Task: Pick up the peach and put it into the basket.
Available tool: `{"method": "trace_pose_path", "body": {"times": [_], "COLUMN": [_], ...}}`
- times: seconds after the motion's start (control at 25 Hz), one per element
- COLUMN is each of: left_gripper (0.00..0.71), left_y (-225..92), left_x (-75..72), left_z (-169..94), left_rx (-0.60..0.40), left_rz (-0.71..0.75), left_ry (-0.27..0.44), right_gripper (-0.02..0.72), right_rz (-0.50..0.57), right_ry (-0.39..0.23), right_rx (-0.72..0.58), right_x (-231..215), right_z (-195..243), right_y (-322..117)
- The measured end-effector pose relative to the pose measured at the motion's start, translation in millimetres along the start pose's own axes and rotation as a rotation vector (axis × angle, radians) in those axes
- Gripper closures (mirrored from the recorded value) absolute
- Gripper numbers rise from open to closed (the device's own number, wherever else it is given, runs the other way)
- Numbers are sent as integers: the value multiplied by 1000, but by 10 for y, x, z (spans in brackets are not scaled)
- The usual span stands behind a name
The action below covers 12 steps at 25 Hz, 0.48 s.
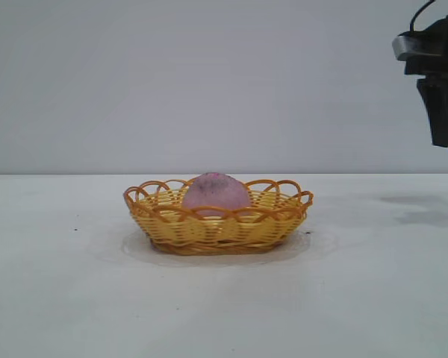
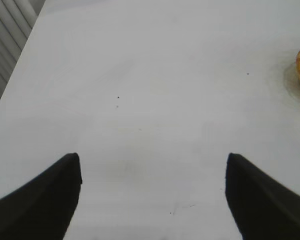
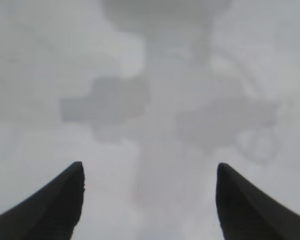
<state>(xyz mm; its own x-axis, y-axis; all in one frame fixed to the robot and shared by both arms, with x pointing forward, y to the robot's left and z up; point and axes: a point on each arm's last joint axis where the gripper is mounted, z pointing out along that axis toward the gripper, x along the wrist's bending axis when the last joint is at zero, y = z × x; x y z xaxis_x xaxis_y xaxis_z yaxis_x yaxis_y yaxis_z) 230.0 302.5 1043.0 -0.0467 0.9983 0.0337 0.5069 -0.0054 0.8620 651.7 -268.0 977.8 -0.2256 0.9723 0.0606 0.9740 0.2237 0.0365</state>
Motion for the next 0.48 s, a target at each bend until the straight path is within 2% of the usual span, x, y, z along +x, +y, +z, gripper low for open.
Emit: {"method": "trace_pose_path", "body": {"times": [0.16,0.2,0.48], "left_gripper": [155,155,155], "left_y": [0,0,0], "left_x": [0,0,0], "left_z": [0,0,0], "left_rx": [0,0,0], "left_rz": [0,0,0], "left_ry": [0,0,0], "right_gripper": [235,276,279], "right_rz": [5,6,7], "right_ry": [-3,-4,-12], "right_rx": [-52,-76,-155], "right_x": [27,40,138], "right_z": [-224,-323,-804], "right_y": [-42,-63,-436]}}
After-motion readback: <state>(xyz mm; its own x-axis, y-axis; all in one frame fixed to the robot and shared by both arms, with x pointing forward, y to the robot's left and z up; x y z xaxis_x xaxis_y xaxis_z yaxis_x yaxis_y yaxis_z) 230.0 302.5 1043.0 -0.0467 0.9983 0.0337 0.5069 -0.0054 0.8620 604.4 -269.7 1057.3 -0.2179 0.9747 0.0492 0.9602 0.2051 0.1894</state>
